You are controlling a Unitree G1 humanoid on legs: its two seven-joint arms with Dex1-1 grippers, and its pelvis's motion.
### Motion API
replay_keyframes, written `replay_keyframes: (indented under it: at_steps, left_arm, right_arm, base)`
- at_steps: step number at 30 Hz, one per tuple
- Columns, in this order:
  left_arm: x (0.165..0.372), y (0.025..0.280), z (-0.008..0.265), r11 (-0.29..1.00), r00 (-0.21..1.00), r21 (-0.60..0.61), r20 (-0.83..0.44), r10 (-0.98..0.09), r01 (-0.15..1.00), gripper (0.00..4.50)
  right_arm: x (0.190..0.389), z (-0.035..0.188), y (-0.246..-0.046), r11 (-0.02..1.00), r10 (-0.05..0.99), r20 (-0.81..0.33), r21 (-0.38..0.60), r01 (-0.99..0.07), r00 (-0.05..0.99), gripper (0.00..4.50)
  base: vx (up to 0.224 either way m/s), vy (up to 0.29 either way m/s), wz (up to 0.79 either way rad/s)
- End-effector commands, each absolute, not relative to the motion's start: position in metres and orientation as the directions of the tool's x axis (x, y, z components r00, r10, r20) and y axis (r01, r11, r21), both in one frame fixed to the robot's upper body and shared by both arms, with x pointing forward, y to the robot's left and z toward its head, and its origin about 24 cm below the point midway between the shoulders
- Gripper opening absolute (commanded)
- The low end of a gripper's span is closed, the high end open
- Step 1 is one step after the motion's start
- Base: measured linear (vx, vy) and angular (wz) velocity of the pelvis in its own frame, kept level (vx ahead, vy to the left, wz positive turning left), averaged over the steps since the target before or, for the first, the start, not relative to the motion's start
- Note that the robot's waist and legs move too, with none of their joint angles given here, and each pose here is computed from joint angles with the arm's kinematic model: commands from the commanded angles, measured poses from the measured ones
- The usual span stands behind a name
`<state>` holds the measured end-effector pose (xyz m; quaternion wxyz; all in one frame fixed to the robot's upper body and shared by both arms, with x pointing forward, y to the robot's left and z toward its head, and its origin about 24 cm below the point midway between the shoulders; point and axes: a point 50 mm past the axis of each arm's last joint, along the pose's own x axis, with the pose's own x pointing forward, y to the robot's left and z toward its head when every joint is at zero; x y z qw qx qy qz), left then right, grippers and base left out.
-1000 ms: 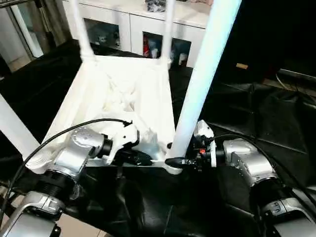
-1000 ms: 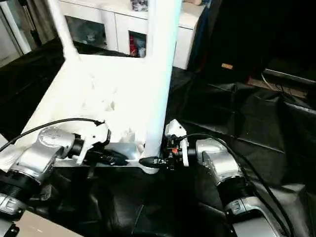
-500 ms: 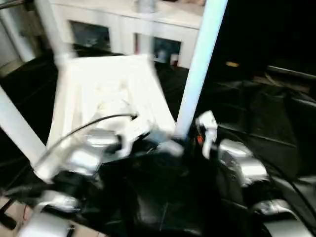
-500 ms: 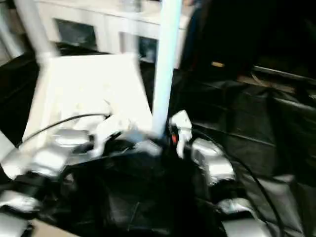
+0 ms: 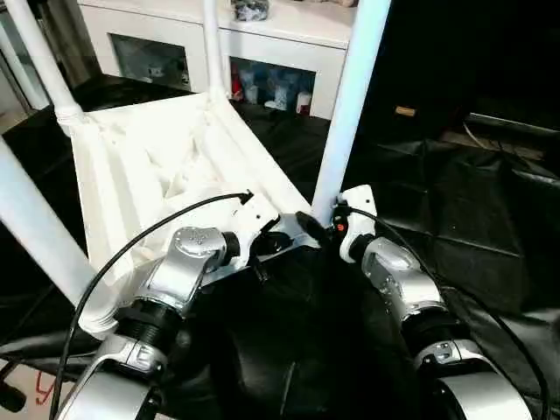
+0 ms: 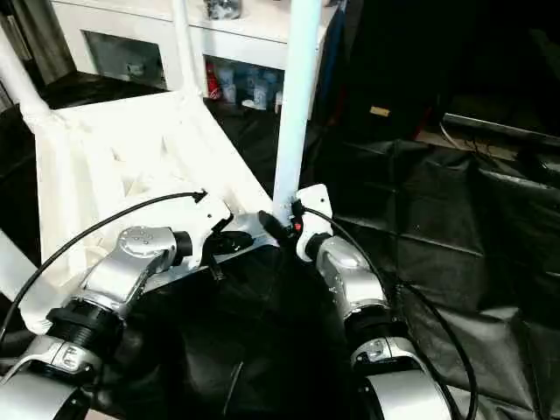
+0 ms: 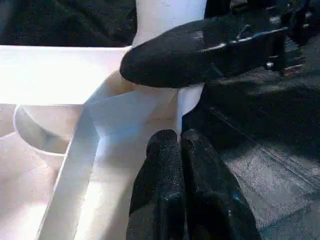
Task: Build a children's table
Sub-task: Rotate leg to tighten
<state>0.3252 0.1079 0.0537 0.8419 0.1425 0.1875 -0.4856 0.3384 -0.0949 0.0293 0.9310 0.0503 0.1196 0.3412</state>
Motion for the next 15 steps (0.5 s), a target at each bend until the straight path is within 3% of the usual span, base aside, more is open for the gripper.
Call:
replay_keyframes:
  at_steps: [1, 5, 11, 14, 15]
  left_arm:
    - [0.318, 0.095, 0.066, 0.35, 0.347, 0.068, -0.403, -0.847, 0.934, 0.0]
    - [0.315, 0.108, 0.067, 0.274, 0.27, 0.054, -0.426, -0.863, 0.96, 0.0]
    - [0.307, 0.126, 0.07, 0.133, 0.127, 0.016, -0.438, -0.89, 0.991, 0.0]
    - [0.306, 0.129, 0.07, 0.124, 0.116, 0.012, -0.445, -0.888, 0.992, 0.0]
    - [0.306, 0.134, 0.071, 0.106, 0.099, 0.011, -0.461, -0.882, 0.994, 0.0]
  right_arm:
    - [0.326, 0.028, -0.076, 0.601, 0.798, -0.187, 0.195, -0.775, 0.573, 3.78]
    - [0.316, 0.031, -0.086, 0.449, 0.891, -0.166, 0.193, -0.873, 0.421, 3.78]
    - [0.308, 0.038, -0.105, 0.282, 0.951, -0.187, 0.189, -0.94, 0.248, 3.78]
    - [0.307, 0.039, -0.108, 0.26, 0.955, -0.193, 0.196, -0.945, 0.223, 3.78]
    - [0.304, 0.04, -0.116, 0.215, 0.961, -0.222, 0.218, -0.952, 0.166, 3.78]
  base:
    - [0.0, 0.0, 0.0]
    - [0.0, 0.0, 0.0]
    - [0.0, 0.0, 0.0]
    - [0.0, 0.0, 0.0]
    - [0.0, 0.0, 0.0]
